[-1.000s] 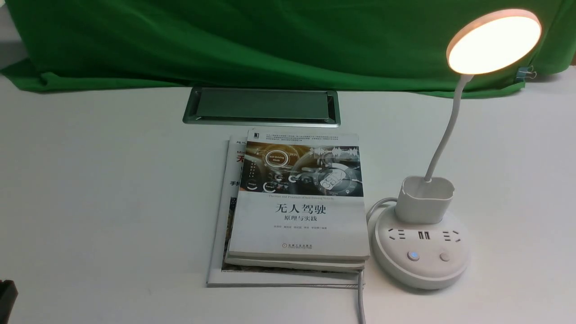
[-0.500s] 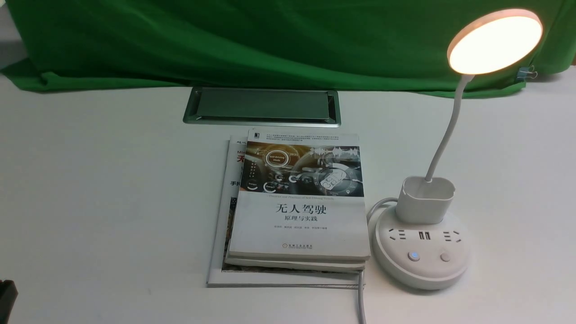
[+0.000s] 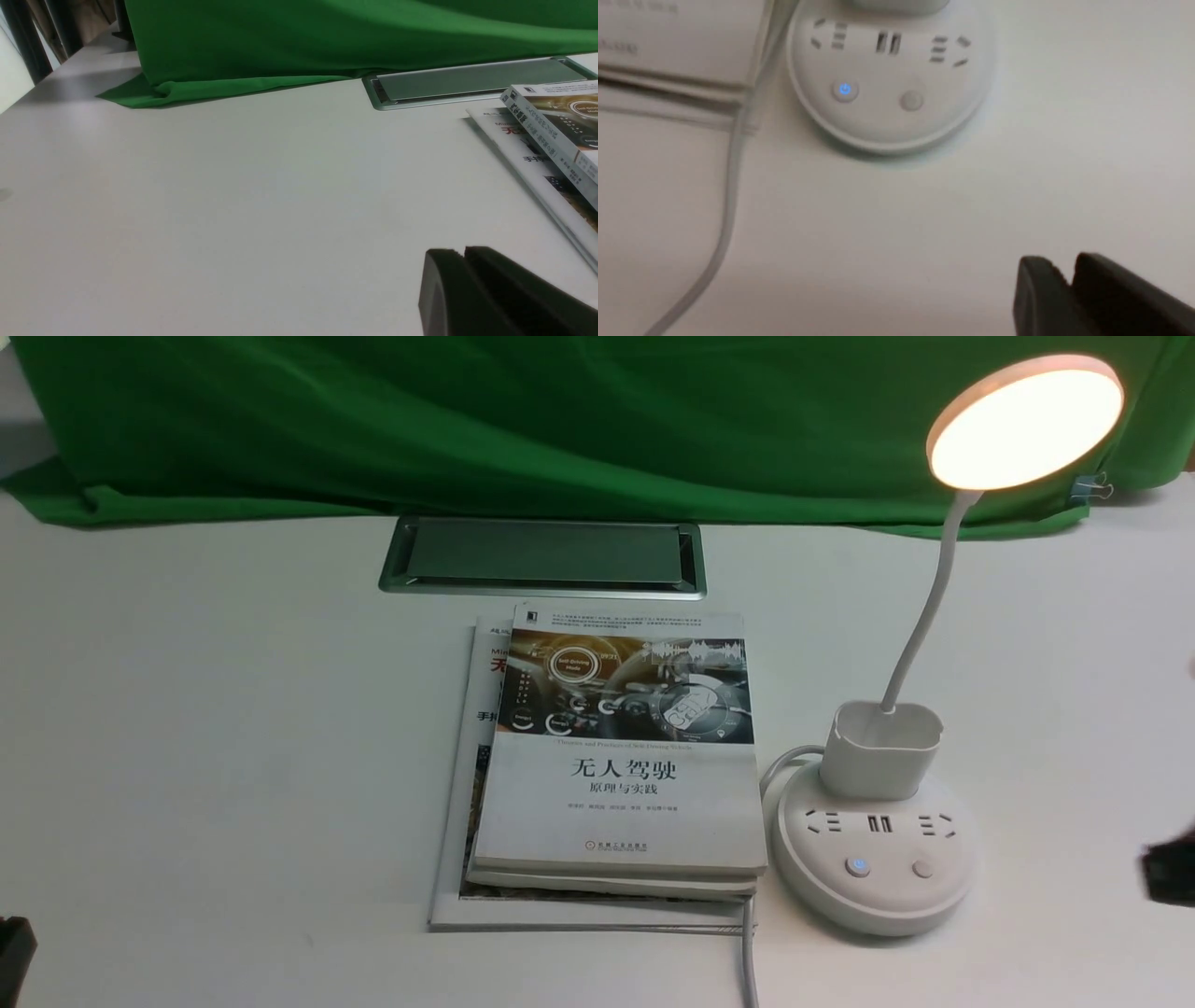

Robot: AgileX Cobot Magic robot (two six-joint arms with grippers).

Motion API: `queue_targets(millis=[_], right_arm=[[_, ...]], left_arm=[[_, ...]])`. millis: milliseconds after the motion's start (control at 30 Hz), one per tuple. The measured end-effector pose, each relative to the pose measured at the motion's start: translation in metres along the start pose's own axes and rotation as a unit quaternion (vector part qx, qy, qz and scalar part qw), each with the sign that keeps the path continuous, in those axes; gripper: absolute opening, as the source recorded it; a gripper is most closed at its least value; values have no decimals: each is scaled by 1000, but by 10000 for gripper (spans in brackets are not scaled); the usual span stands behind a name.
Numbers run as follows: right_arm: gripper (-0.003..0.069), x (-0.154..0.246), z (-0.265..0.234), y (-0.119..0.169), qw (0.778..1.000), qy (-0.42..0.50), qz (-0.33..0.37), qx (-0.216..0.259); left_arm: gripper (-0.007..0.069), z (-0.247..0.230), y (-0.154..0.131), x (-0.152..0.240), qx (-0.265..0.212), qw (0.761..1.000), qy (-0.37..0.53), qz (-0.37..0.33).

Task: Turn off the desk lamp on the white desktop by hand.
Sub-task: 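Press the power button on the lamp base to turn the lamp off with the right gripper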

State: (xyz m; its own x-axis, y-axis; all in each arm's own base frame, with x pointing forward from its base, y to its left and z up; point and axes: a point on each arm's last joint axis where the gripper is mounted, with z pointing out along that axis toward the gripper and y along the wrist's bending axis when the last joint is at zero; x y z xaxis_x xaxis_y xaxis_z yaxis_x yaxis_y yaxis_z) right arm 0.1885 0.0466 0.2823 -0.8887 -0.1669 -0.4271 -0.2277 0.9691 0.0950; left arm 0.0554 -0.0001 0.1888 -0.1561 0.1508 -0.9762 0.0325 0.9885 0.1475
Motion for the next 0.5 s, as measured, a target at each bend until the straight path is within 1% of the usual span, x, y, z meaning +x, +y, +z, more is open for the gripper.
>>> queue_targets(millis=[133,233,267,500], right_arm=[[146,-22,40,20,998,42,-36,-18],[146,-31,58,30,997,56,-46,-24],[146,-39,72,35,996,71,-49,-26],[146,-55,111,37,992,112,-54,-19]], left_arm=[[20,0,0,0,0,1000,0,0],[20,0,0,0,0,1000,0,1],[20,0,0,0,0,1000,0,1],[20,0,0,0,0,1000,0,1]])
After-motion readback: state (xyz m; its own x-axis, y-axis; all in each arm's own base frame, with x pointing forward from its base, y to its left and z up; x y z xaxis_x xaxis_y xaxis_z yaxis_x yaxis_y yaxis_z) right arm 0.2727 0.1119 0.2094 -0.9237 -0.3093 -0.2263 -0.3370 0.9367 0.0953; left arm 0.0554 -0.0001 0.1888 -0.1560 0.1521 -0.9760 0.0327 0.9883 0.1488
